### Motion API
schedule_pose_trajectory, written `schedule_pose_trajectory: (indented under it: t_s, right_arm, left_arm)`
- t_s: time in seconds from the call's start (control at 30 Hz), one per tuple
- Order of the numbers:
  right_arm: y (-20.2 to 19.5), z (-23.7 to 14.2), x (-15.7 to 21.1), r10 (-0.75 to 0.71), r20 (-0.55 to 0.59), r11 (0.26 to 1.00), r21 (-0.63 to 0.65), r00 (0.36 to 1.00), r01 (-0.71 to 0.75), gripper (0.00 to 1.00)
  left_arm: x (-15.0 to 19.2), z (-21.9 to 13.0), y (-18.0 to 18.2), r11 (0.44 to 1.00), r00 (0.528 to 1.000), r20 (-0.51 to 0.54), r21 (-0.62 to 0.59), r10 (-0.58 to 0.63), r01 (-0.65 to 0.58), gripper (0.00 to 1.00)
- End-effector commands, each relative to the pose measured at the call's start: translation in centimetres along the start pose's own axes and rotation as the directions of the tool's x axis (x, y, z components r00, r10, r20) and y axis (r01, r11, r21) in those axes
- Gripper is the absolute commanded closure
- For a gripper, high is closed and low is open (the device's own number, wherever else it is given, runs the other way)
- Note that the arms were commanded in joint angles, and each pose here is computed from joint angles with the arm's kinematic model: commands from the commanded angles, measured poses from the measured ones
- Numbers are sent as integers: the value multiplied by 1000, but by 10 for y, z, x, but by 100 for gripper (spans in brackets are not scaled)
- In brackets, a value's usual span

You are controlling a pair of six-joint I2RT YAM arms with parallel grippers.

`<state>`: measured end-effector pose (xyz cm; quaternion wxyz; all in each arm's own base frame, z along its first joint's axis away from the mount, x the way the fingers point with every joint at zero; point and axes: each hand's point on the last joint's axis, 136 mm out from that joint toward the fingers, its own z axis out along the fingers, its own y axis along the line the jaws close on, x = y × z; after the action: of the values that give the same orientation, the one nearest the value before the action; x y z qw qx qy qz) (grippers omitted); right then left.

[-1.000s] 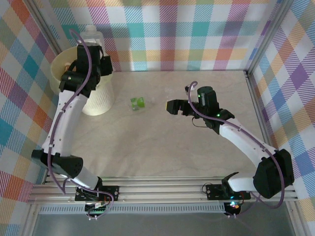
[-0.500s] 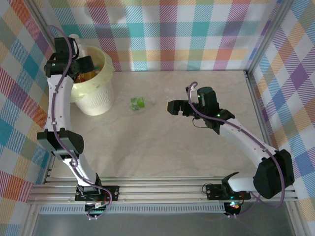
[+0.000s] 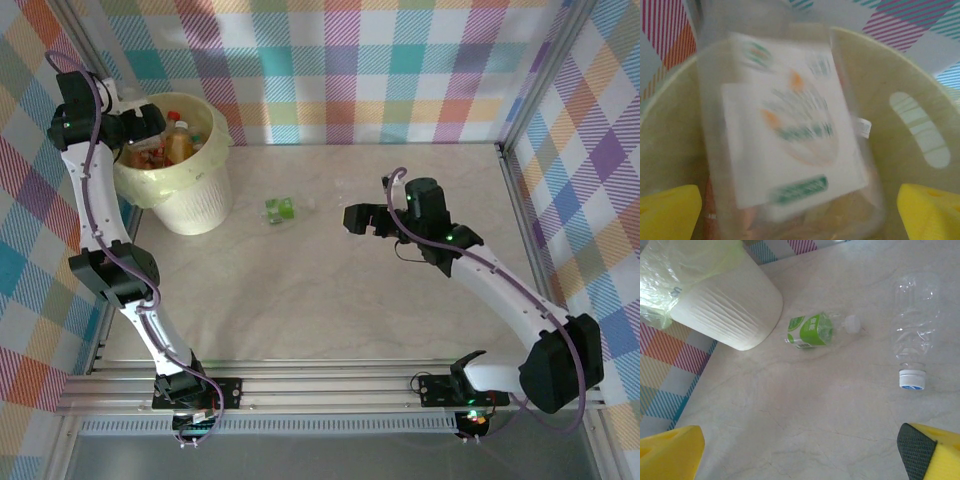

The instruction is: Put the plastic bottles in the bin

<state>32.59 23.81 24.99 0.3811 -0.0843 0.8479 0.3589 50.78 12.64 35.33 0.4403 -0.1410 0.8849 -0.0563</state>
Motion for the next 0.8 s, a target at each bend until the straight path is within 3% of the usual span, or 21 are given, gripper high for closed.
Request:
schedule_pose_trajectory:
  t_s: [0.0,0.13,0.37,0.53,0.77]
  right_arm:
    - [0,-3,2,-16,5,1000,10,1000,16,0]
    - [0,-2,1,-14,9,1000,4,1000,13,0]
    - [0,2,1,-11,-2,1000,4,1000,11,0]
    - [-3,5,-1,0,10,1000,17,1000,-1,0]
    - [-11,7,-6,33,56,998,48,998,-36,0]
  left_arm:
    - [-21,-30,-21,997,997,78,81,0,-6,0]
    - [-26,-37,-17,999,994,104,48,-15,10,0]
    - [-21,-47,-42,980,993,78,184,-93,78,0]
    - [-14,-65,-103,916,991,61,392,-116,83,0]
    - [26,-90,-182,937,988,156,342,19,-72,0]
